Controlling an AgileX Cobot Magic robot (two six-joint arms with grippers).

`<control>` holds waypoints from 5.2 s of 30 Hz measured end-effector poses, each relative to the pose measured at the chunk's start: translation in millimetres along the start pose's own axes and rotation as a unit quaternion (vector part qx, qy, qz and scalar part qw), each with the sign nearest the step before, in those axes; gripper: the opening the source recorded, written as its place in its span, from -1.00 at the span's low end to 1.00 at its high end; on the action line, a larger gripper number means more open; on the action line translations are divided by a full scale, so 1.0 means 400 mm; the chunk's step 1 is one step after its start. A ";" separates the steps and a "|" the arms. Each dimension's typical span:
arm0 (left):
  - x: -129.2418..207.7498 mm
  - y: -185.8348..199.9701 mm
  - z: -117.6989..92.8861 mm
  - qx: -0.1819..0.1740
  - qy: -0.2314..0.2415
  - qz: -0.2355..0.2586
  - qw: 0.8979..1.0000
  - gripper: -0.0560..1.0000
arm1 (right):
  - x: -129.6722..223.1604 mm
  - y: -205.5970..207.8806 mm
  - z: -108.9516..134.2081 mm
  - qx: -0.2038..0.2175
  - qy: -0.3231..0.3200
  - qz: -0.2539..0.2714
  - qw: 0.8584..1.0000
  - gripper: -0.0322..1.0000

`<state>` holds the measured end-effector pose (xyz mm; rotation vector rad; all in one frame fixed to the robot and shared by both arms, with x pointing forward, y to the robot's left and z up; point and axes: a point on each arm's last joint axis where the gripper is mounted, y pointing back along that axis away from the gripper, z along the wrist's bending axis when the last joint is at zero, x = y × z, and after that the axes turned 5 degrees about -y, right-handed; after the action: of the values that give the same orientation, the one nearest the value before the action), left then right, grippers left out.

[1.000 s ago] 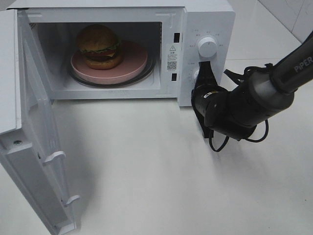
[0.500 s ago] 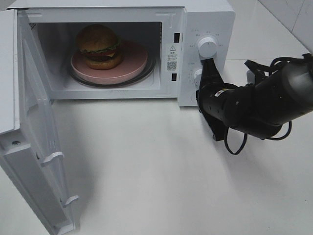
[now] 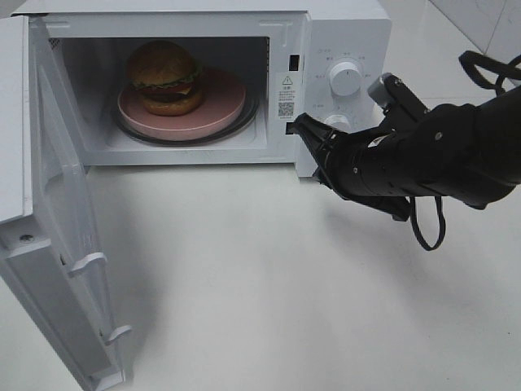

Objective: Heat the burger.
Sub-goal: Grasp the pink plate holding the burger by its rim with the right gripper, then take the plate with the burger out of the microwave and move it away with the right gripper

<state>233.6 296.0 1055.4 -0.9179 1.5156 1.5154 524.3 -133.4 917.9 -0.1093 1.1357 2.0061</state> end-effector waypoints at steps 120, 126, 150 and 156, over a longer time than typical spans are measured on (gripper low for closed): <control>0.000 0.000 0.000 0.000 0.000 0.000 1.000 0.95 | 0.047 -0.294 0.390 -0.043 0.917 0.068 0.392 0.58; 0.000 0.000 0.000 0.000 0.000 0.000 1.000 0.95 | 0.066 -0.346 0.386 -0.050 0.910 0.071 0.404 0.55; 0.000 0.000 0.000 0.000 0.000 0.000 1.000 0.95 | 0.074 -0.360 0.387 -0.057 0.902 0.077 0.421 -0.82; 0.000 0.000 0.000 0.000 0.000 0.000 1.000 0.95 | 0.066 -0.341 0.393 -0.053 0.900 0.088 0.424 -0.82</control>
<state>233.6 296.1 1055.4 -0.9179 1.5148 1.5164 646.4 36.9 906.7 -2.8273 2.0403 1.4121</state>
